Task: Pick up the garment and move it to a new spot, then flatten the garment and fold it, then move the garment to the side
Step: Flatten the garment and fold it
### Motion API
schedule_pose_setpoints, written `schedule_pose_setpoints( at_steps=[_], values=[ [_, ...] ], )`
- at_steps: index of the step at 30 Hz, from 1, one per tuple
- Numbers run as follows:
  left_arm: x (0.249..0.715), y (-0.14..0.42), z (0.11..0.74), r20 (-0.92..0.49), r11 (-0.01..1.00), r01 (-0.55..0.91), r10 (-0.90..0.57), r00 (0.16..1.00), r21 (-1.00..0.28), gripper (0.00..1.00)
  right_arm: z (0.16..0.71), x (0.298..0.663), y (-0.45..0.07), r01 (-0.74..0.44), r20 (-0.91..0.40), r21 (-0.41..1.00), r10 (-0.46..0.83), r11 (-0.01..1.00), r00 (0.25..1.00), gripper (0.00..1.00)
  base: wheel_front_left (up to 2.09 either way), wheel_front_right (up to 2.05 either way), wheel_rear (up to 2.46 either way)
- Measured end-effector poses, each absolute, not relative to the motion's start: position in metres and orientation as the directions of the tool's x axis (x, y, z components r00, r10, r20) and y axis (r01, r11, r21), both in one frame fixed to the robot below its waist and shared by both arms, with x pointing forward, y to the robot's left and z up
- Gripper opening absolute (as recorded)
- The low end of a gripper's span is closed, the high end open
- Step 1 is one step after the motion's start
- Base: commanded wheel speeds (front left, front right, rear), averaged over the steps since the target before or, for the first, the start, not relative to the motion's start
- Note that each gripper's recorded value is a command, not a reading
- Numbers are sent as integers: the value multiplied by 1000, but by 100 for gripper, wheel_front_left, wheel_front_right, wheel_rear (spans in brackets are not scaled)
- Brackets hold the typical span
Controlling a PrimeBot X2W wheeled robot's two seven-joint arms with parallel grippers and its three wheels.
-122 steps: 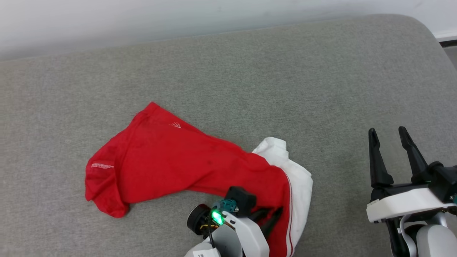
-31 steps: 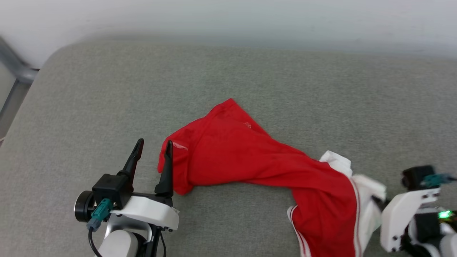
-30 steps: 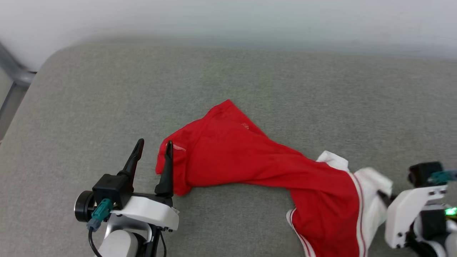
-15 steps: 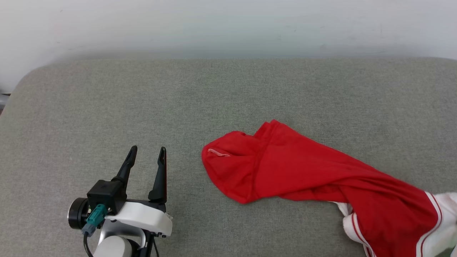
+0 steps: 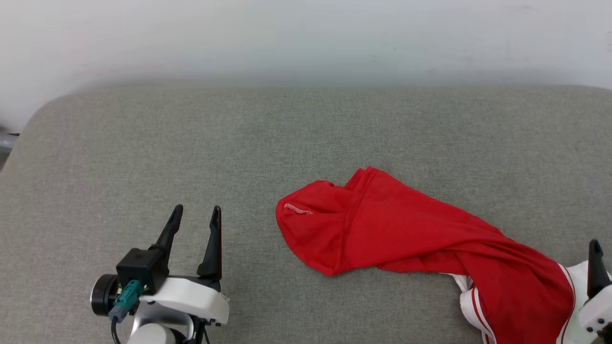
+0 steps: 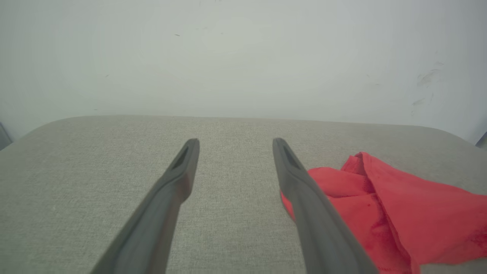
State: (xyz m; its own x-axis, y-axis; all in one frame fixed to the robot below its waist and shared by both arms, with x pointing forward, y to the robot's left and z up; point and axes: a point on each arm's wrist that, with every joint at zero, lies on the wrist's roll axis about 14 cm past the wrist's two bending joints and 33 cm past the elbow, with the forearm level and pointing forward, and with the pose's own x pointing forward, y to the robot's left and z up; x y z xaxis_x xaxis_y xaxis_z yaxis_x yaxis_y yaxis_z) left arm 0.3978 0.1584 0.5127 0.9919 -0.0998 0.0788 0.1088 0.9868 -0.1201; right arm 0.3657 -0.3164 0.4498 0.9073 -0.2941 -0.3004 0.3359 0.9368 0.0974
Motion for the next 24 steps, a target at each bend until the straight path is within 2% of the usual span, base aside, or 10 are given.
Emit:
schedule_pose_setpoints(
  at_steps=[5,9,11,14,20,24],
  values=[
    [391,160,516,84,987,102,-93,992,-120,100,481,375,-299,276,-171,95,-257,956,951,100,0,0,0],
    [383,160,518,86,987,100,-90,992,-125,100,494,374,-279,215,-138,85,-202,973,970,100,0,0,0],
    [381,160,520,92,987,101,-90,992,-125,100,492,371,-263,165,-166,74,-151,984,974,100,0,0,0],
    [378,159,521,89,987,103,-92,992,-124,100,476,366,-225,58,-274,80,-34,995,961,100,0,0,0],
    [376,158,524,95,986,110,-98,991,-127,100,459,349,-180,-134,-465,65,149,989,873,100,0,0,0],
    [376,156,523,89,985,110,-98,991,-131,100,454,345,-163,-245,-532,39,228,969,815,100,0,0,0]
  ],
)
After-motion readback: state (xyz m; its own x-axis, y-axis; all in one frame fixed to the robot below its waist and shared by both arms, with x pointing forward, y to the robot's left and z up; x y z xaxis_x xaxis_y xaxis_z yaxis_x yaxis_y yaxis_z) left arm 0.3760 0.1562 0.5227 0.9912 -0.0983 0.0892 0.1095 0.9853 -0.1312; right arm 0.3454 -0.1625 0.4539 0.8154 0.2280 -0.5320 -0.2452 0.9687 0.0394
